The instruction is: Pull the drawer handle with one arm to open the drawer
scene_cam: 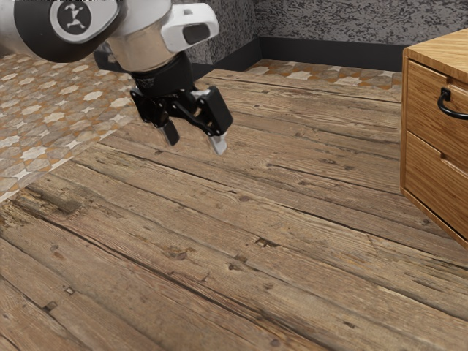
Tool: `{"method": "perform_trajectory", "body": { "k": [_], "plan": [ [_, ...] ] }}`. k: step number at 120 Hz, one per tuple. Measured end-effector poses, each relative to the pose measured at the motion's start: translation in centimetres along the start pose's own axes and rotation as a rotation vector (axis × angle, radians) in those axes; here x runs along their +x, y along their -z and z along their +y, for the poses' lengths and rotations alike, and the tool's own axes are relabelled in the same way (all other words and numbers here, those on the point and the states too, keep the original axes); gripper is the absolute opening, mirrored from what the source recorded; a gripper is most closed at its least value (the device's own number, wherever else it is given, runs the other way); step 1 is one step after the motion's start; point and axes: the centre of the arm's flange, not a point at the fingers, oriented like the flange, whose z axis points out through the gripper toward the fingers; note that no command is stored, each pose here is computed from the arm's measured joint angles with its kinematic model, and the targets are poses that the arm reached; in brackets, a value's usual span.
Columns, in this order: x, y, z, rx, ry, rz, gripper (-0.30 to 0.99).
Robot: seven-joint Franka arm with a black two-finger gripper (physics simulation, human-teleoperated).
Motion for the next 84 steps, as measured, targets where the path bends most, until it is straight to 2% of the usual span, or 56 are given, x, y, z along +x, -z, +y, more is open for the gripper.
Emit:
{"method": "perform_trajectory", "body": {
  "k": [7,15,31,41,54,67,75,80,84],
  "plan": [
    [-0.5,0.1,3.1,-0.011,-0.085,0.005,0.69],
    [-0.9,0.1,4.6,-0.017,-0.140,0.007,0.69],
    [-0.2,-0.2,1.8,-0.006,-0.132,0.006,0.69],
    [0.7,-0.3,-2.5,0.009,-0.064,0.017,0.69],
    [2.0,-0.8,-7.9,-0.051,0.050,0.052,0.69],
    [1.4,-1.1,-12.5,-0.079,0.232,0.053,0.69],
    [1.1,-1.1,-13.0,-0.087,0.353,0.036,0.69],
    [1.1,-1.1,-11.9,-0.091,0.401,0.030,0.69],
    [1.2,-1.1,-10.3,-0.122,0.428,0.019,0.69]
  ]
}}
